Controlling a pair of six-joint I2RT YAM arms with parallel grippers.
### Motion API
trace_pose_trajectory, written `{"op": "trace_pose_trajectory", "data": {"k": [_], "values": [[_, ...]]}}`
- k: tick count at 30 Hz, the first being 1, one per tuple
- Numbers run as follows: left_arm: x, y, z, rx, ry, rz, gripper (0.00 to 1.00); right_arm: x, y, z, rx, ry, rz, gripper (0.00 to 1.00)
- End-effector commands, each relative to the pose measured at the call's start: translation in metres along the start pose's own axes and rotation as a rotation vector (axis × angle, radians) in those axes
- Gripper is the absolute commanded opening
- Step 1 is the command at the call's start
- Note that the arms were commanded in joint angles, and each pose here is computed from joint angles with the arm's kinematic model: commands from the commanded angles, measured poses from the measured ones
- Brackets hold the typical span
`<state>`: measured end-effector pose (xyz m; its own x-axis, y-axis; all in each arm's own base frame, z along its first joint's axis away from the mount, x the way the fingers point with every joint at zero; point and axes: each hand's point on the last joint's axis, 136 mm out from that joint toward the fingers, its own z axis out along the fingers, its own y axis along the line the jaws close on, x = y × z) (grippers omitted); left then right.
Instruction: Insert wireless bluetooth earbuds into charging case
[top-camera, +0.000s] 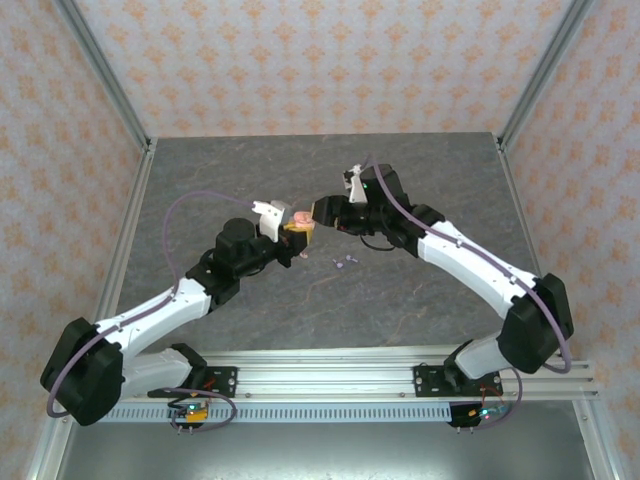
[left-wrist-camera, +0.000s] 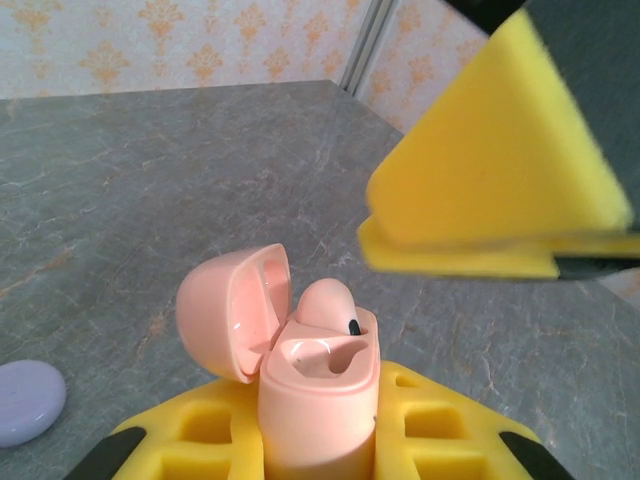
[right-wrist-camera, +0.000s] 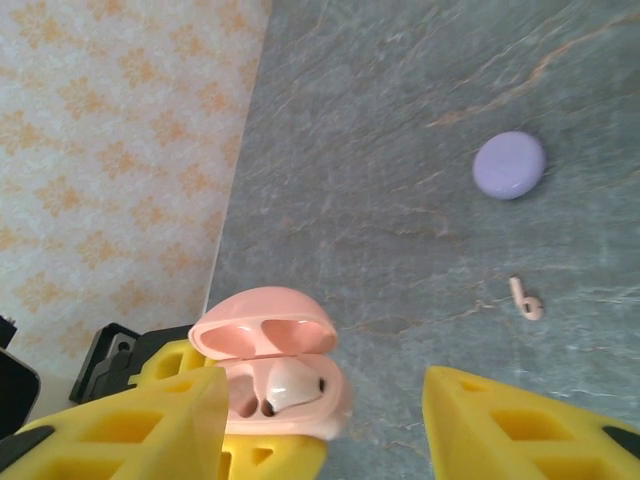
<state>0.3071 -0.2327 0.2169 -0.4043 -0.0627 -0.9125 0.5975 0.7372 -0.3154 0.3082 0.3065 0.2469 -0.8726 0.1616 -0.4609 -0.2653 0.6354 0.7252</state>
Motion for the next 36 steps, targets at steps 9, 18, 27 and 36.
{"op": "trace_pose_trajectory", "data": {"k": [9,18,27,36], "values": [[-0.023,-0.026,-0.036,0.073,-0.036,0.072,0.15,-0.02,-0.037,-0.033,0.265,-0.035,-0.085,0.55],[-0.058,-0.052,-0.063,0.145,-0.073,0.097,0.15,0.001,-0.068,0.01,0.269,0.171,-0.065,0.48],[-0.078,-0.06,-0.072,0.152,-0.095,0.087,0.15,0.047,-0.079,0.075,0.221,0.386,-0.053,0.33],[-0.084,-0.063,-0.074,0.163,-0.118,0.093,0.15,0.082,-0.084,0.126,0.206,0.508,-0.044,0.21]]}}
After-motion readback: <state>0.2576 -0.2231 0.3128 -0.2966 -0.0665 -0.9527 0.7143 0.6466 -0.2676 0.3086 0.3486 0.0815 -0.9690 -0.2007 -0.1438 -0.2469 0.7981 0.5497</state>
